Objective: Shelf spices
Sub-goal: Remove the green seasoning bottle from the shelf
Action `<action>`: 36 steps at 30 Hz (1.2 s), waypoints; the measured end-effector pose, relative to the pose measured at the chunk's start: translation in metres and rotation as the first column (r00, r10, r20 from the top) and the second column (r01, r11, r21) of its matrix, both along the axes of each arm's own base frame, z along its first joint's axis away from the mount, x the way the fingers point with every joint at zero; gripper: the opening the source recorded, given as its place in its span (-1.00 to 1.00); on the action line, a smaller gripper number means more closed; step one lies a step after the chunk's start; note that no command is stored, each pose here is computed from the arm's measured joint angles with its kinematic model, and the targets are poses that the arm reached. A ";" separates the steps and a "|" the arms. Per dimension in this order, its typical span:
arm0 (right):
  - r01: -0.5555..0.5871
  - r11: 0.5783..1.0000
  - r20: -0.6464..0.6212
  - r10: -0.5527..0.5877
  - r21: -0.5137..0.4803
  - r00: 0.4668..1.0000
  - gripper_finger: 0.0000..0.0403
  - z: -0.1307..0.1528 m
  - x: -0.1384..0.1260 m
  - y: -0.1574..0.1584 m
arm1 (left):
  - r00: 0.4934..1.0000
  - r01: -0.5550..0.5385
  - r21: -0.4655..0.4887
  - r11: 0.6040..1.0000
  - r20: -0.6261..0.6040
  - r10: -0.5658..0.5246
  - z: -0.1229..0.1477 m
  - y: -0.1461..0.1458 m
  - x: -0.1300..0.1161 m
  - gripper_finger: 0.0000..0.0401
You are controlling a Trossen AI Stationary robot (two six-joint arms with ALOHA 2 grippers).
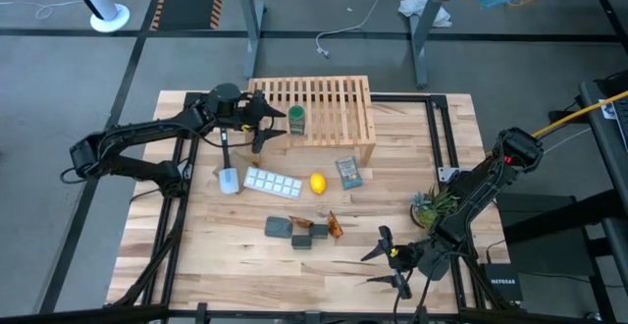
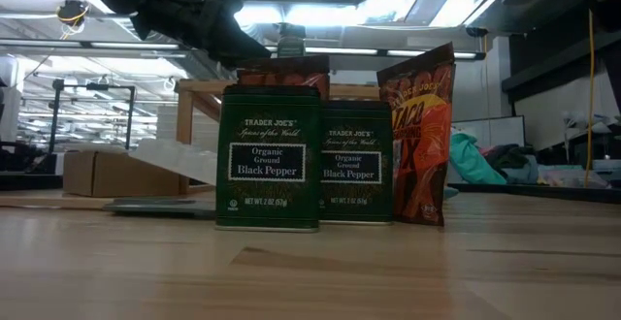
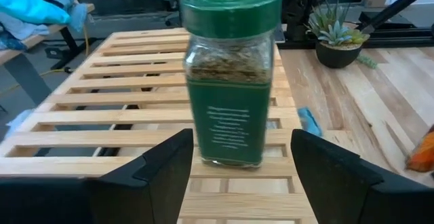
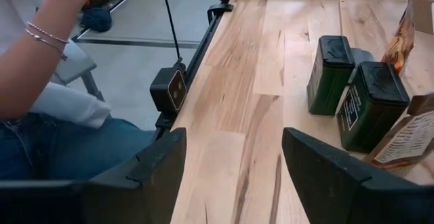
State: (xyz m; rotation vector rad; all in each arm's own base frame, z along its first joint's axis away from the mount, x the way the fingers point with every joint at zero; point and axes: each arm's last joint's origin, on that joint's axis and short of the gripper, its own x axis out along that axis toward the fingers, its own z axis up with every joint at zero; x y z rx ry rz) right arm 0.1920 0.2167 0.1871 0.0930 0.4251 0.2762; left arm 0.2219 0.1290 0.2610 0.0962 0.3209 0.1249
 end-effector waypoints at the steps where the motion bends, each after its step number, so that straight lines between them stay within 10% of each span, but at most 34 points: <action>1: -0.001 1.000 0.000 0.001 0.000 1.000 0.24 0.000 0.000 0.000 | 1.000 -0.003 0.000 1.000 0.001 0.003 0.000 0.001 0.000 0.21; 16: 0.000 1.000 0.000 0.000 0.000 1.000 0.24 0.000 0.000 0.000 | 0.998 0.043 -0.026 0.999 0.053 -0.041 0.004 -0.001 0.001 0.85; 36: 0.000 1.000 0.000 0.000 0.000 1.000 0.24 0.000 0.000 0.000 | 0.994 0.089 -0.084 0.993 0.078 -0.082 -0.025 0.011 0.032 0.93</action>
